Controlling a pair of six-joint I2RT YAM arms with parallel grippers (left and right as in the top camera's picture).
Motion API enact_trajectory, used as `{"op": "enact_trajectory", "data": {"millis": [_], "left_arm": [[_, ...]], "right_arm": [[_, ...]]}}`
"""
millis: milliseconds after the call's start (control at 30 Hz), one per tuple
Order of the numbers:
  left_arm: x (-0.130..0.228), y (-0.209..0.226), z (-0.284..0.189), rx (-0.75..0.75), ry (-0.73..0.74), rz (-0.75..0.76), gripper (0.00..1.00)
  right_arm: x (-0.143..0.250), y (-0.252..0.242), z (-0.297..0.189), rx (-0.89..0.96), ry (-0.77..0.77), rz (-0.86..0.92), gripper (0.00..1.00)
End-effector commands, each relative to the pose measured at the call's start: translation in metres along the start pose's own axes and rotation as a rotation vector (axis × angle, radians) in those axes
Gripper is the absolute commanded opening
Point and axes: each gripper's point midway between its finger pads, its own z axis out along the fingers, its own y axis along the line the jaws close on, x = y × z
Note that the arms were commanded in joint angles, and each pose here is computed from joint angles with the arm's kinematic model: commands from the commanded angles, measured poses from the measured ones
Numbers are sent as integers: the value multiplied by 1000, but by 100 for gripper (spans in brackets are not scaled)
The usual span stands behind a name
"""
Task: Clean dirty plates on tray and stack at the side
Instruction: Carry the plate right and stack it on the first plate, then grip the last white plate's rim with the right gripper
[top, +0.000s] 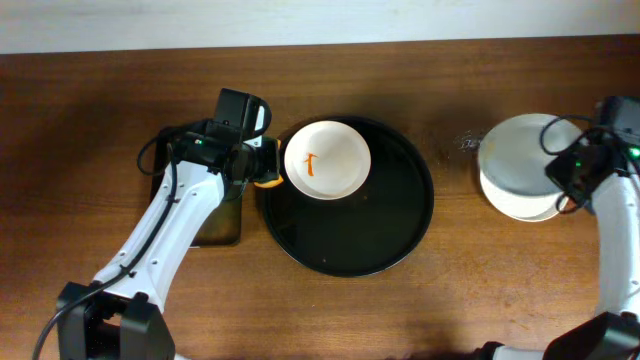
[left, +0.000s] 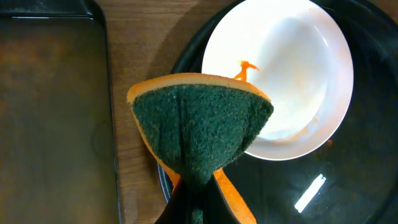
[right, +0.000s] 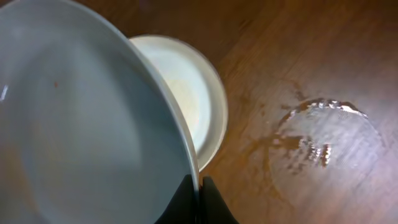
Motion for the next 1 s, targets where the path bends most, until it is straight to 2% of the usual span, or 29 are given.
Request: {"op": "enact_trajectory", "data": {"millis": [0,133,167,200,233,267,333,400,433,533,600,700,767,900,967], "left_arm": [[-5,-3,-11,18,-27,-9,0],[-4,-3,-11,16,-21,-10,1],[-4,-3,-11,16,-21,-10,0],[-4,-3,-11,16,-21,-10,1],[-4,-3,-11,16,-21,-10,1],[-4,-3,-11,16,-21,-10,0],[-4,-3,-11,16,-21,-10,1],[-4,-3,-11,16,-21,-10,0],[-3,-3,-11,15,-18,-10,0],[-3,-2,-11,14,-17,-10,1],[0,-1,-9,12,-9,-11,1],[2,-1,-9,11,-4,-11,1],[2,-1,-9,11,-4,-11,0],[2,-1,-9,12,-4,-11,0],[2,-1,-9,12,-4,-11,0]], "right_arm": [[-20,-13,13,-2,-12,85,4],[-20,-27,55,64,50,113,5],[-18,-26,62,70,62,107,13],[-16,-26,66,73,76,105,33],[-16,-26,67,74,78,104,48],[-14,-26,67,77,85,102,54],[-5,-14,66,0,137,40,56],[13,27,57,-251,231,-77,58],[29,65,38,-446,276,-191,60],[80,131,7,-636,329,-454,61],[119,168,-8,-656,317,-642,61],[175,219,-29,-699,282,-816,63],[203,244,-19,-658,273,-803,69],[240,284,21,-692,254,-867,68],[242,291,46,-659,226,-866,68]]}}
